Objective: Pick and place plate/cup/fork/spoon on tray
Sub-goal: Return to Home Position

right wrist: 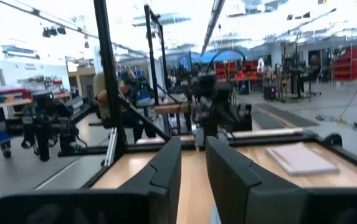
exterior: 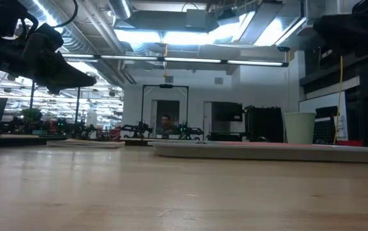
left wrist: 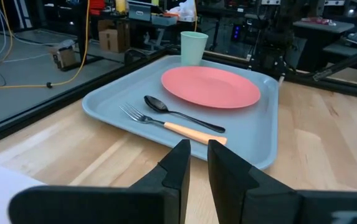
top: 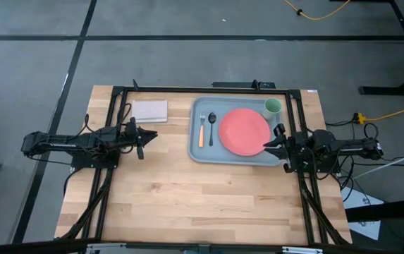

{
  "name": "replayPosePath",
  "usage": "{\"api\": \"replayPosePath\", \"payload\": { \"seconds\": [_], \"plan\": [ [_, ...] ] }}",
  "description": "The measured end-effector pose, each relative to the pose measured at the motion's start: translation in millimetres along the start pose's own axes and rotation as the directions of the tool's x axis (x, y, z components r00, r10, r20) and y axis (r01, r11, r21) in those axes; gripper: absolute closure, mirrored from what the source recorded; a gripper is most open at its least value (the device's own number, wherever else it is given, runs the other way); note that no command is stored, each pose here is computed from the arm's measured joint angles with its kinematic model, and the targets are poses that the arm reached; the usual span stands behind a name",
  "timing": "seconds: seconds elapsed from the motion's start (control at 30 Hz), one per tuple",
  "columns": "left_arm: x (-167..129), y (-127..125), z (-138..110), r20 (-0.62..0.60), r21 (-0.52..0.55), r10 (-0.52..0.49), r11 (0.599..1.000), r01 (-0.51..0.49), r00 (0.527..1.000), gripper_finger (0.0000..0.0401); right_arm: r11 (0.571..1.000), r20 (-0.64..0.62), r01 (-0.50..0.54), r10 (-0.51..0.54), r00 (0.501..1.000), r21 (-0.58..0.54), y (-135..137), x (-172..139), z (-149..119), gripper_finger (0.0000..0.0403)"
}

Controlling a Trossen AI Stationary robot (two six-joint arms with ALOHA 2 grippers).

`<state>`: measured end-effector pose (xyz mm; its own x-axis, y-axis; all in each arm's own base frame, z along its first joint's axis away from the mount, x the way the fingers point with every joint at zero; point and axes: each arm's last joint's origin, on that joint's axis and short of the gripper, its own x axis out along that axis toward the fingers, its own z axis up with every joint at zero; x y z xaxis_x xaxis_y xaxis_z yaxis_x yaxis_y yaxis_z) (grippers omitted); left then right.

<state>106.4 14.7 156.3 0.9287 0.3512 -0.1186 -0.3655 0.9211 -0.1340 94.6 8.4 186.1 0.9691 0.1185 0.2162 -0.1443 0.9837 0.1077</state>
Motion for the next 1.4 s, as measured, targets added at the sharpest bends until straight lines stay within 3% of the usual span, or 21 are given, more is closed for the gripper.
{"api": "replayPosePath", "payload": {
  "seconds": [0.57,0.8,1.03,1.4],
  "plan": [
    [0,0,0,0.0,0.0,0.0,1.0,0.0,1.0,0.0351,0.999,-0.182,0.04,-0.034,0.983,0.03,-2,-2,-18,0.0324],
    [0,0,0,0.0,-0.001,0.0,1.0,0.0,1.0,0.0351,0.998,-0.182,0.056,-0.047,0.982,0.043,-3,-2,-18,0.0324],
    [0,0,0,0.0,-0.001,0.0,1.0,0.0,1.0,0.0351,0.984,-0.187,0.079,-0.049,0.981,0.157,-3,-2,-18,0.0324],
    [0,0,0,0.001,-0.001,0.0,1.0,0.0,1.0,0.0351,0.984,-0.187,0.079,-0.049,0.981,0.161,-3,-2,-18,0.0324]
  ]
}}
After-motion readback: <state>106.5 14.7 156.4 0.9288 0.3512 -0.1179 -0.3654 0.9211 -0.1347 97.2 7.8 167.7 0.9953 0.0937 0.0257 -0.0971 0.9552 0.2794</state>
